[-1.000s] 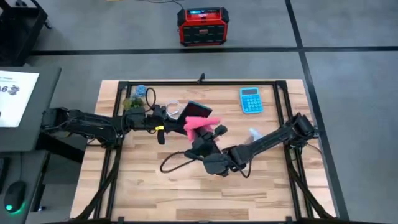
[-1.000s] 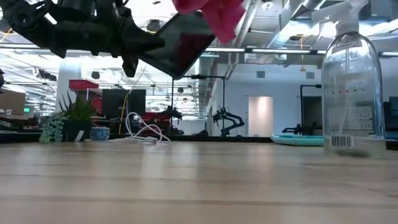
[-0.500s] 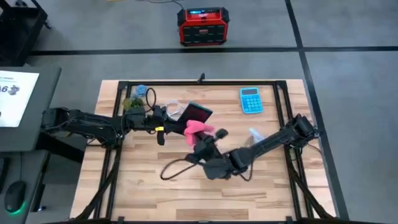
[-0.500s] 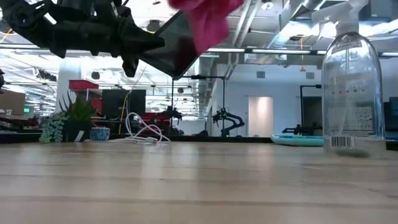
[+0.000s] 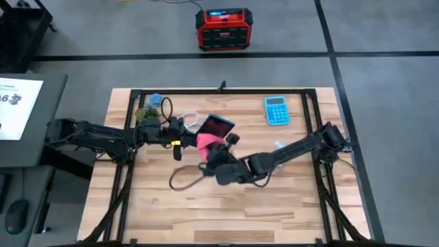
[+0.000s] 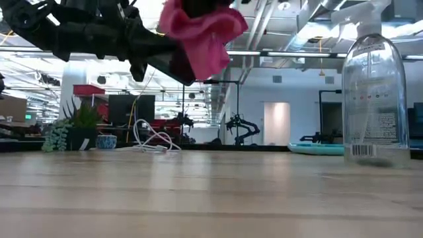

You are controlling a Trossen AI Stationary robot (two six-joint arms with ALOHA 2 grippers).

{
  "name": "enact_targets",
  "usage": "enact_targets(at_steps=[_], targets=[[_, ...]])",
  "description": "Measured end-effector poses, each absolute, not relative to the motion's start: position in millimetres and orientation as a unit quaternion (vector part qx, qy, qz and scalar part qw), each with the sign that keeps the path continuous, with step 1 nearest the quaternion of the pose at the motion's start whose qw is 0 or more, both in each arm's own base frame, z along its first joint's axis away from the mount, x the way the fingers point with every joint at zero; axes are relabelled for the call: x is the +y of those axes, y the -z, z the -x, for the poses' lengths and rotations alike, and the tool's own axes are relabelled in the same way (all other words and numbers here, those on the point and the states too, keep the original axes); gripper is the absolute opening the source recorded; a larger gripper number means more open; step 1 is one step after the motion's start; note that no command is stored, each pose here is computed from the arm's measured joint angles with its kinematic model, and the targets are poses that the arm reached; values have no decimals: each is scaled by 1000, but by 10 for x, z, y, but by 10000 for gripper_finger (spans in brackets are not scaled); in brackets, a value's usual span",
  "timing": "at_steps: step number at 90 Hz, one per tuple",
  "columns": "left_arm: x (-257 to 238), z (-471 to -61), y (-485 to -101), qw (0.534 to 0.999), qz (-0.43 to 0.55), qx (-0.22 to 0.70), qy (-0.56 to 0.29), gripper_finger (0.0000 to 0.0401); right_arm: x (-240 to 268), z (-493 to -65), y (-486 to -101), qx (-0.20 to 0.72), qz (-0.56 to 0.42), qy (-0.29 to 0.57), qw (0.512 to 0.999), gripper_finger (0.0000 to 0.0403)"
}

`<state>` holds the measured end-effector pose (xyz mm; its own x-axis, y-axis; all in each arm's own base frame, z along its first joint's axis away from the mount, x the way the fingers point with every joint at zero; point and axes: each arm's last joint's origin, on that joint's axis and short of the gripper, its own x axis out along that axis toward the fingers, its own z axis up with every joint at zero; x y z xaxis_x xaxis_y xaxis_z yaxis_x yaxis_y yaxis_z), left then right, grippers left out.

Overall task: Apply microfiber cloth
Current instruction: Wipe the front of the cellphone with the pink microfiber cloth

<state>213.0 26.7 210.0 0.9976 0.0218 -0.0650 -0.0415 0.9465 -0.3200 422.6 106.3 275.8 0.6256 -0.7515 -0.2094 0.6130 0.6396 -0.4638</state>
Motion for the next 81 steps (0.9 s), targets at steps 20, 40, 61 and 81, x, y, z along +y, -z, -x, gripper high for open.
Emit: enact_targets(at_steps=[20, 40, 61, 81], targets=[[320, -2121, -2079, 987, 155, 39, -30, 13, 916, -4234, -2838, 175, 202, 490, 830, 0], [458, -2090, -2022, 984, 134, 62, -98, 13, 688, -4345, -2709, 217, 144, 358, 897, 0], [593, -2015, -1860, 969, 112, 143, -167, 13, 297, -4284, -2429, 355, 22, 256, 899, 0], [603, -1953, -1721, 953, 112, 219, -176, 13, 317, -4119, -2293, 449, -12, 247, 859, 8]])
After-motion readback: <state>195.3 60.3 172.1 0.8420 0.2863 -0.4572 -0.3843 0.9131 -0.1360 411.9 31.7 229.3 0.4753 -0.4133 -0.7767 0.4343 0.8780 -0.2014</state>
